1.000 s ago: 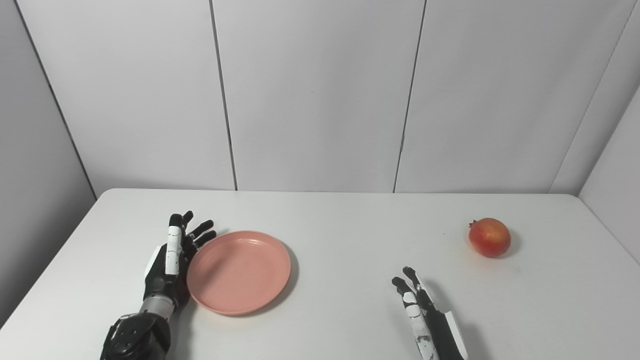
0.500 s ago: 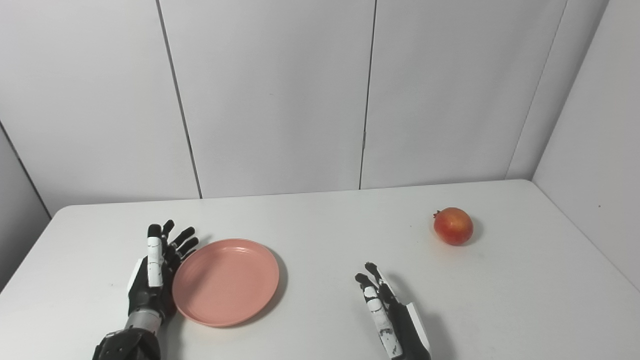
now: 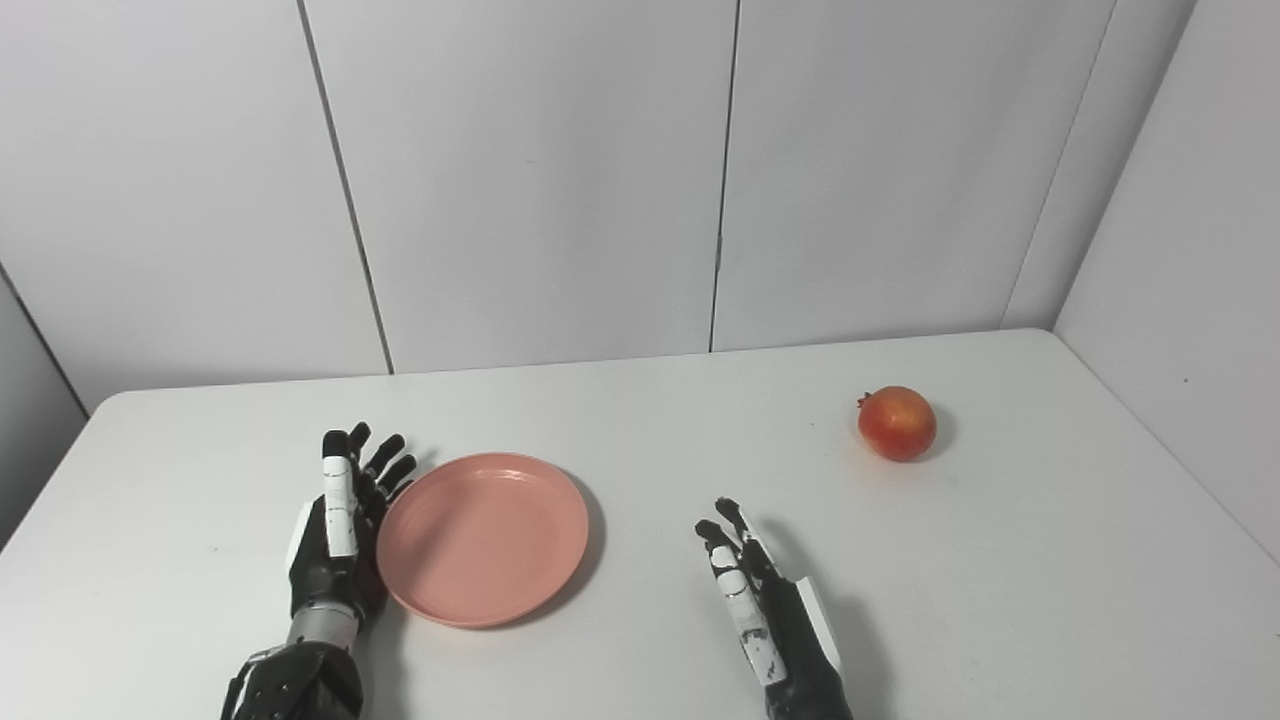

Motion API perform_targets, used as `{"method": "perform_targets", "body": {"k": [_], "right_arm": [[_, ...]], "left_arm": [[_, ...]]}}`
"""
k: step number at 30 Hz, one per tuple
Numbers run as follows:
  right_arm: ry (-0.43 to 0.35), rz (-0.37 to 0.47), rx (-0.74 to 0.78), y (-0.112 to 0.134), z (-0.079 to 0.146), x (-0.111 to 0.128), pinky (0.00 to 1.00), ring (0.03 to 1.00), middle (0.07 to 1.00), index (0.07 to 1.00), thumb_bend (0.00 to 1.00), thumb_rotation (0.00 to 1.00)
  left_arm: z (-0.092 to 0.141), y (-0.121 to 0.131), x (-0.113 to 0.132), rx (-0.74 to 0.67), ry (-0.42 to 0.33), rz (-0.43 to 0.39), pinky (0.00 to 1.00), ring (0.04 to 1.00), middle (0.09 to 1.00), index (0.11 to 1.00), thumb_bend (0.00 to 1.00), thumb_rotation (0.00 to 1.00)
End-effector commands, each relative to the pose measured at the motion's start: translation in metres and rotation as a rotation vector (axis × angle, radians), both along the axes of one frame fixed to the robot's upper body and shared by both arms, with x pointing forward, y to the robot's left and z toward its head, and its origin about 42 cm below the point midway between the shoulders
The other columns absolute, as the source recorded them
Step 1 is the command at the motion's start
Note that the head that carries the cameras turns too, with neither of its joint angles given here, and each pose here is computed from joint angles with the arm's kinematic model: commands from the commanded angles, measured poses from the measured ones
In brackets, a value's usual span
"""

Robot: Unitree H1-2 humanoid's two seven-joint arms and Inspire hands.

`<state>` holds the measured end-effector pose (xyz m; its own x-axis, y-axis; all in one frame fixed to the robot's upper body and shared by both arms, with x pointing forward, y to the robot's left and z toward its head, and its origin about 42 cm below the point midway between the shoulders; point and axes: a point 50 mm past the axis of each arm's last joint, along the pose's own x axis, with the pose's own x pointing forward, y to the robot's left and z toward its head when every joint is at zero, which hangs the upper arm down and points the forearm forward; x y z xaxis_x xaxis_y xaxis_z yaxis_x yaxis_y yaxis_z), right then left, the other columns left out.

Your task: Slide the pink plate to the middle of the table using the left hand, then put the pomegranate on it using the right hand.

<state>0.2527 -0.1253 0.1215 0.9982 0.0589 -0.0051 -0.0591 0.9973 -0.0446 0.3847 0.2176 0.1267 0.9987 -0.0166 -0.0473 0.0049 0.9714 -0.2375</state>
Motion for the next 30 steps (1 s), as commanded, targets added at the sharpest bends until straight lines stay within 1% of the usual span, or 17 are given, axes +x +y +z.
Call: {"method": "perform_targets", "body": {"k": [1,5,11,13,14,17,20,25,27,30], "right_arm": [[0.045,0.035,0.036,0.016,-0.001,-0.004,0.96,0.905,0.872,0.932,0.76,1.00],[0.046,0.035,0.036,0.017,0.000,-0.004,0.96,0.909,0.873,0.930,0.76,1.00],[0.042,0.032,0.022,0.013,0.000,-0.005,0.95,0.907,0.875,0.926,0.77,1.00],[0.041,0.023,0.017,0.012,0.000,-0.006,0.93,0.903,0.886,0.910,0.77,1.00],[0.040,0.017,0.012,0.011,0.000,-0.007,0.92,0.903,0.906,0.902,0.78,1.00],[0.027,0.002,0.001,0.008,0.000,-0.009,0.92,0.913,0.938,0.900,0.77,1.00],[-0.031,-0.015,-0.063,0.004,0.002,-0.009,0.91,0.906,0.934,0.887,0.75,1.00],[-0.099,-0.027,-0.125,0.000,0.006,-0.007,0.90,0.888,0.919,0.872,0.73,1.00],[-0.138,-0.049,-0.146,-0.004,0.013,-0.005,0.89,0.875,0.903,0.865,0.74,0.98],[-0.213,-0.078,-0.176,-0.011,0.030,-0.001,0.89,0.873,0.890,0.863,0.74,0.97]], "left_arm": [[0.016,-0.005,0.005,-0.011,-0.051,-0.016,0.92,0.906,0.931,1.000,0.93,0.99],[0.016,-0.009,0.004,-0.002,-0.062,-0.026,0.93,0.908,0.931,1.000,0.91,0.99],[0.011,-0.012,0.001,0.017,-0.059,-0.034,0.91,0.913,0.930,1.000,0.90,0.99],[0.009,-0.013,0.000,0.026,-0.057,-0.031,0.92,0.922,0.934,1.000,0.90,0.99],[0.008,-0.013,0.000,0.029,-0.055,-0.027,0.92,0.923,0.931,1.000,0.90,0.99],[0.005,-0.014,-0.002,0.024,-0.046,-0.020,0.94,0.928,0.932,1.000,0.91,0.99],[0.003,-0.014,-0.003,0.018,-0.046,-0.022,0.94,0.935,0.938,1.000,0.91,0.99],[0.003,-0.013,-0.001,0.017,-0.044,-0.017,0.94,0.931,0.933,1.000,0.91,0.99],[0.002,-0.013,0.000,0.015,-0.044,-0.018,0.94,0.930,0.929,1.000,0.92,1.00],[0.001,-0.011,0.001,0.014,-0.044,-0.023,0.95,0.932,0.928,1.000,0.92,1.00]]}}
